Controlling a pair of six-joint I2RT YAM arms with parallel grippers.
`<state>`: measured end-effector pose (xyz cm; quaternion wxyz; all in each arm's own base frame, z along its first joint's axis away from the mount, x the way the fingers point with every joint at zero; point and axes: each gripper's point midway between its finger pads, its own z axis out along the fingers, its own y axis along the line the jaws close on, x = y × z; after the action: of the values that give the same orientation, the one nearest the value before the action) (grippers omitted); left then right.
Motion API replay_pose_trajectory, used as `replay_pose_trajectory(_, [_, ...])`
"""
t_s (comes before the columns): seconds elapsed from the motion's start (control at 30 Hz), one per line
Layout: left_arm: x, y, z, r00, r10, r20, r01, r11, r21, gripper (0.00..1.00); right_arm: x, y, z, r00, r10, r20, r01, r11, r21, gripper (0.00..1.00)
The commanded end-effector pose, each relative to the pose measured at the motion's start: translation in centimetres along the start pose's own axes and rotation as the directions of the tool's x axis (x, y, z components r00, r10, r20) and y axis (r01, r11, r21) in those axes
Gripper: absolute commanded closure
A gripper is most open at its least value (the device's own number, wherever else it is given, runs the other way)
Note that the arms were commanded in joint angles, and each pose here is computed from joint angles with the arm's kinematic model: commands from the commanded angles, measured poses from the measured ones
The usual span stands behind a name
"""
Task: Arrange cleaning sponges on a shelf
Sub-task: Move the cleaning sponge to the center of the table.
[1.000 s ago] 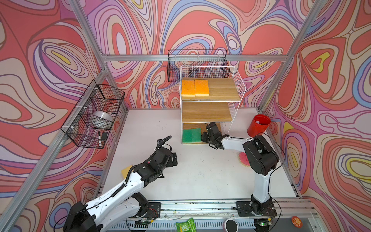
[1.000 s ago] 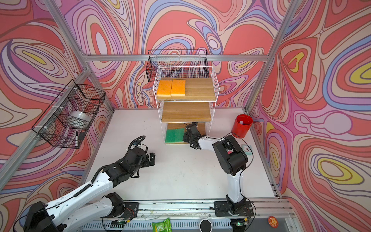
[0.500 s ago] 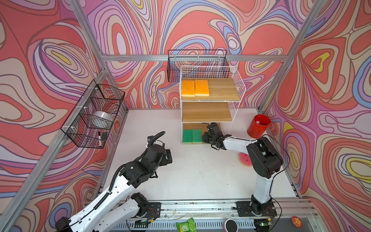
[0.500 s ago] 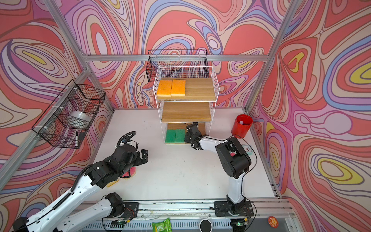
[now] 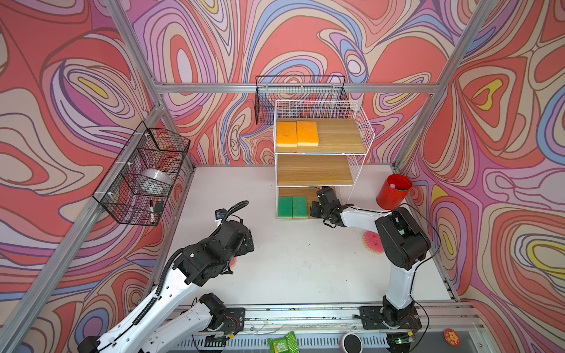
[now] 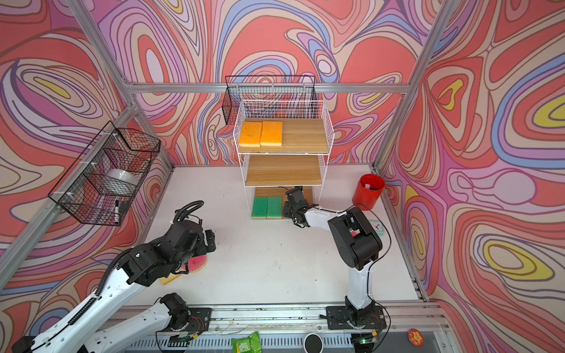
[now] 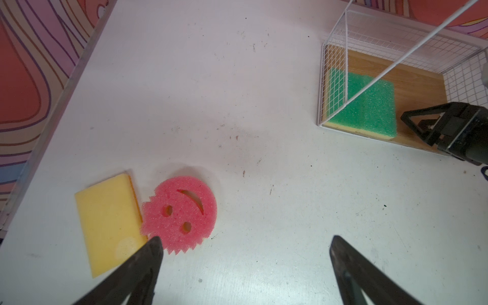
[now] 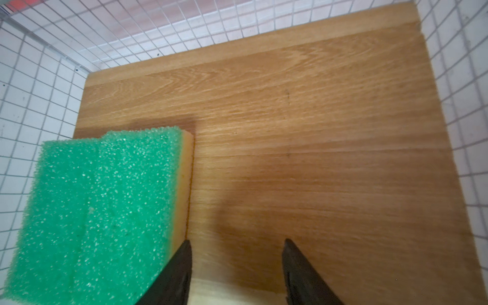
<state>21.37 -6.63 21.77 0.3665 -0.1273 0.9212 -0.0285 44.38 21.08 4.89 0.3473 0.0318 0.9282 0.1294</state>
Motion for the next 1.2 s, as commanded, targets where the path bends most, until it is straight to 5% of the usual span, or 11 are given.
replay_pose_trajectory(0.0, [0.4,2.1,-0.6,0.998,0.003,-0.07,-0.01,0.996,-0.093,0.0,-1.6,0.5,-2.6,0.998,0.005,0.066,-0.002,0.999,-0.044,0.36])
replay_pose_trajectory(0.17, [1.4,2.3,-0.2,0.98,-0.04,-0.195,0.028,0.997,-0.065,0.0,-2.3,1.8,-6.1,0.996,-0.017,0.093,0.029,0.991,-0.132,0.18])
replay_pose_trajectory(0.43, [3.5,4.6,2.2,0.945,-0.212,-0.25,0.182,0.974,-0.137,0.02,-0.5,2.9,-10.5,0.997,0.005,0.083,0.018,0.961,-0.274,0.2])
replay_pose_trajectory(0.77, [5.3,7.3,6.4,0.894,-0.359,-0.268,0.287,0.918,-0.273,0.54,0.4,4.8,-12.3,0.997,0.038,0.066,-0.008,0.916,-0.401,0.23])
replay_pose_trajectory(1.03, [5.0,11.2,7.5,0.882,-0.458,-0.113,0.375,0.826,-0.421,0.97,0.5,5.3,-13.2,0.996,0.062,0.071,-0.024,0.895,-0.446,0.23])
replay_pose_trajectory(1.17, [5.8,13.3,8.5,0.85,-0.517,-0.101,0.411,0.77,-0.488,1.0,0.6,5.8,-13.3,0.996,0.068,0.064,-0.03,0.882,-0.469,0.24])
